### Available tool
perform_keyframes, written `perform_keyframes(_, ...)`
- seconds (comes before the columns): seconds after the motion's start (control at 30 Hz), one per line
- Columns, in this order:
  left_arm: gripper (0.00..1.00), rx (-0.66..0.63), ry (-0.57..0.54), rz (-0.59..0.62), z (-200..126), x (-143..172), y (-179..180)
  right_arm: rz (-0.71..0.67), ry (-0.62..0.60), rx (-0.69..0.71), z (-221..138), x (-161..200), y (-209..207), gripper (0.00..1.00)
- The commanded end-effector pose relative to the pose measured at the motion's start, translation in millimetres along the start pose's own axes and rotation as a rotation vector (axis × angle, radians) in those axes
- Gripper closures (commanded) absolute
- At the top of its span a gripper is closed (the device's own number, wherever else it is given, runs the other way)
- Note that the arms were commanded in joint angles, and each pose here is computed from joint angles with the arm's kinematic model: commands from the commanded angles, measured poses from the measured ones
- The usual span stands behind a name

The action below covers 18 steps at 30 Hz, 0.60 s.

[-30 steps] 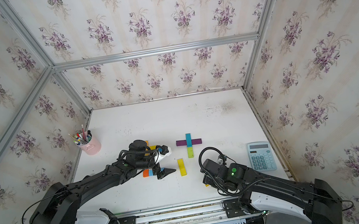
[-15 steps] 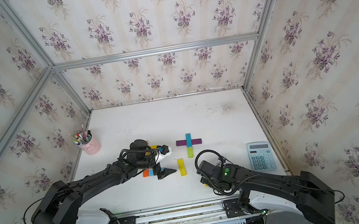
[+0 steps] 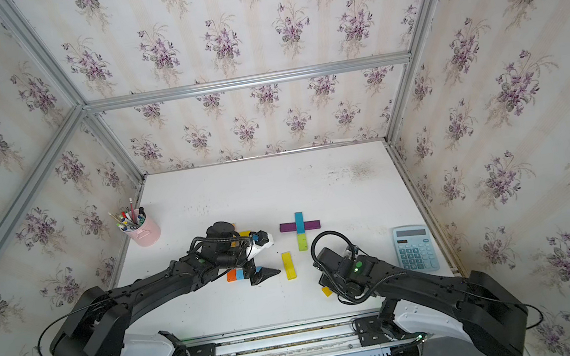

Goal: Assemble the letter t with building blocks
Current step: Pick up the building block from the center of the board.

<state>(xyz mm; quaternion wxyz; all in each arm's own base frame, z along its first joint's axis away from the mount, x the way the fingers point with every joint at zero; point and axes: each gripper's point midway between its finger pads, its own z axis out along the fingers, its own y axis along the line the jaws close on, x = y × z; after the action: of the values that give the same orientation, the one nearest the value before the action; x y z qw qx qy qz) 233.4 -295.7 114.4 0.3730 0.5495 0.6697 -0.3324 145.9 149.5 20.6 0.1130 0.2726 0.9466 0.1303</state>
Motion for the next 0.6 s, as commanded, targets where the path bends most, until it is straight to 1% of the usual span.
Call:
perform_keyframes(0.0, 0.0, 0.014, -0.011, 0.005, 0.2, -4.0, -1.1, -0.04, 0.013, -0.006, 2.7, -0.3, 10.3, 0.39)
perform_keyframes(0.2, 0.0, 0.016, 0.002, -0.001, 1.9, -1.5, -0.1, -0.069, 0.051, 0.027, 9.3, 5.9, 9.8, 0.47)
perform_keyframes(0.3, 0.0, 0.019, 0.005, -0.004, 2.8, -0.3, -0.1, -0.084, 0.068, 0.029, 7.7, 8.7, 9.3, 0.58)
perform_keyframes(0.33, 0.0, 0.019, 0.005, -0.003, 2.9, -0.5, 0.1, -0.09, 0.076, 0.03, 7.2, 10.3, 8.6, 0.6)
perform_keyframes(0.57, 0.0, 0.023, 0.021, -0.011, 5.0, 3.1, 0.9, -0.185, 0.116, 0.063, 6.4, 23.6, 6.7, 0.54)
